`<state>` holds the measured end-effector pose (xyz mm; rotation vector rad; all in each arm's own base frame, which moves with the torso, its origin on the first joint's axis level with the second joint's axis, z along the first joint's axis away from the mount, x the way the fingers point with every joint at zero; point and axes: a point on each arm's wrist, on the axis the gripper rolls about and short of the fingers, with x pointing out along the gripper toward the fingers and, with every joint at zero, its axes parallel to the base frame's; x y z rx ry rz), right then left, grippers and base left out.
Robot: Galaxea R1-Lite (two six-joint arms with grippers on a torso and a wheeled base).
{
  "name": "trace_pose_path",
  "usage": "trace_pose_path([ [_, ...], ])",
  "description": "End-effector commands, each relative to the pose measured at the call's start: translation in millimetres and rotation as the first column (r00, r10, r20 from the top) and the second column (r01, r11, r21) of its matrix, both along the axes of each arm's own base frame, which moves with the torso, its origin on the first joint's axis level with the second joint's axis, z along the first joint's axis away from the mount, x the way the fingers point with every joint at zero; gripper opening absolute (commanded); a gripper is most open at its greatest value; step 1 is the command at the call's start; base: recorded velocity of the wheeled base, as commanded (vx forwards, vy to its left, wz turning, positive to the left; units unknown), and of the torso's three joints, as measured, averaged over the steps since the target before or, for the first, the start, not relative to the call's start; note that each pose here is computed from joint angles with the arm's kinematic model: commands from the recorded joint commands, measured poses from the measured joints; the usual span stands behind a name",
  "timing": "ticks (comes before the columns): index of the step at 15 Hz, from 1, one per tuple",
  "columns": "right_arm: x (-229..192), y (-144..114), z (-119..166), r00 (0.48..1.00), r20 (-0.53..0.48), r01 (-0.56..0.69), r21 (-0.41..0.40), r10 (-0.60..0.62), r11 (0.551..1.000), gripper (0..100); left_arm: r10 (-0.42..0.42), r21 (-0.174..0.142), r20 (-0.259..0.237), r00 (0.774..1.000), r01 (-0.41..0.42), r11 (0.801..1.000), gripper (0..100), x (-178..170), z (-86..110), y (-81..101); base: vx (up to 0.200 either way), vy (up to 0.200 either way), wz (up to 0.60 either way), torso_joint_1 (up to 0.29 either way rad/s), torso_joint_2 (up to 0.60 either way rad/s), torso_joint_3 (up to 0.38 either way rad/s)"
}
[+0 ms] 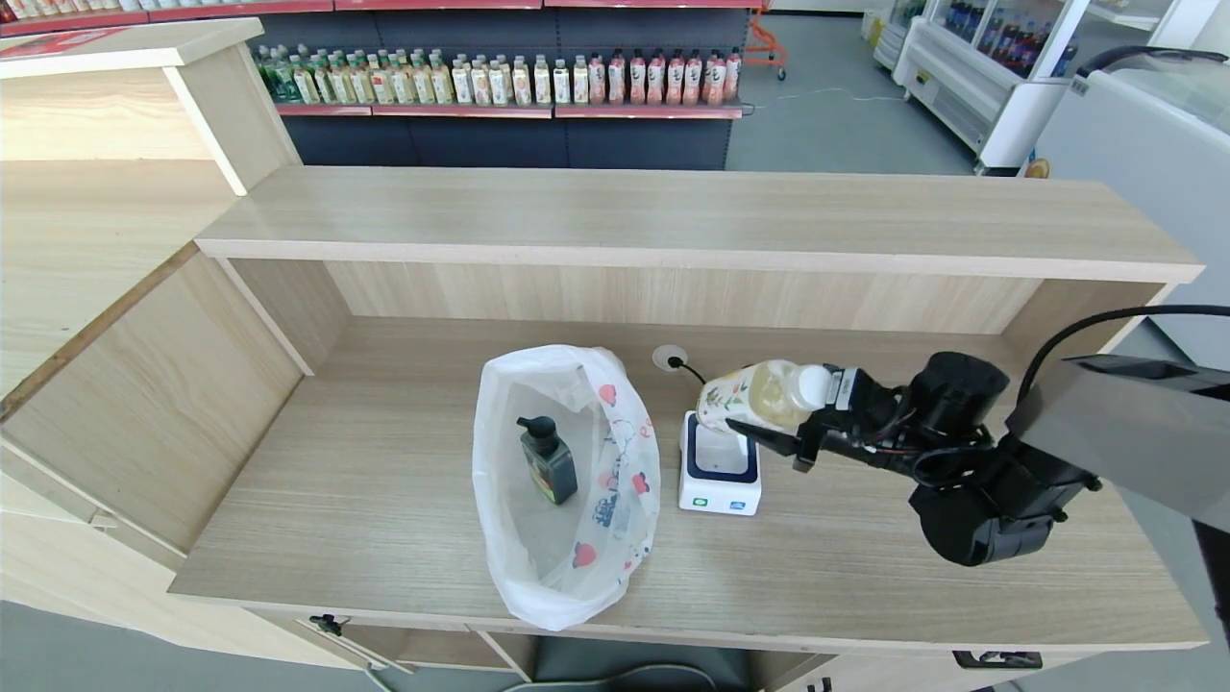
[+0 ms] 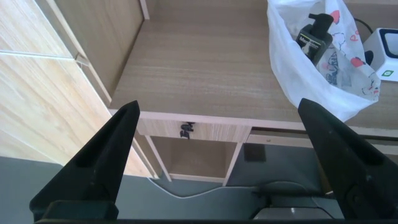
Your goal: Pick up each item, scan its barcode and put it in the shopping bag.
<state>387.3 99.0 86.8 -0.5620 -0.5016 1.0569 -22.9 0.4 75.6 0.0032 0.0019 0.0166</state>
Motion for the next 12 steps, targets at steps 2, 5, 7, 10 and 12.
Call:
trace_pose_path([
  [2, -38.5, -26.8, 95.9, 0.999, -0.02, 0.044, 0.173, -0.041, 0.984, 0, 0.0, 0.0, 0.0, 1.0, 0.0, 1.0, 100, 0.0, 0.0, 0.0, 0.0, 0.0, 0.0, 0.0, 0.0, 0.0],
  [5, -78.6, -38.0, 102.0, 0.955, -0.277, 0.179, 0.262, -0.104, 0.948, 0, 0.0, 0.0, 0.0, 1.0, 0.0, 1.0, 100, 0.0, 0.0, 0.0, 0.0, 0.0, 0.0, 0.0, 0.0, 0.0],
  [7, -95.6, -36.7, 92.9, 0.868, -0.465, 0.335, 0.285, -0.176, 0.898, 0, 0.0, 0.0, 0.0, 1.0, 0.0, 1.0, 100, 0.0, 0.0, 0.0, 0.0, 0.0, 0.0, 0.0, 0.0, 0.0],
  [10, -113.4, -29.9, 79.8, 0.799, -0.576, 0.365, 0.238, -0.172, 0.9, 0, 0.0, 0.0, 0.0, 1.0, 0.0, 1.0, 100, 0.0, 0.0, 0.0, 0.0, 0.0, 0.0, 0.0, 0.0, 0.0],
  [12, -116.5, -22.3, 81.8, 0.787, -0.603, 0.348, 0.262, -0.129, 0.9, 0, 0.0, 0.0, 0.0, 1.0, 0.0, 1.0, 100, 0.0, 0.0, 0.0, 0.0, 0.0, 0.0, 0.0, 0.0, 0.0],
])
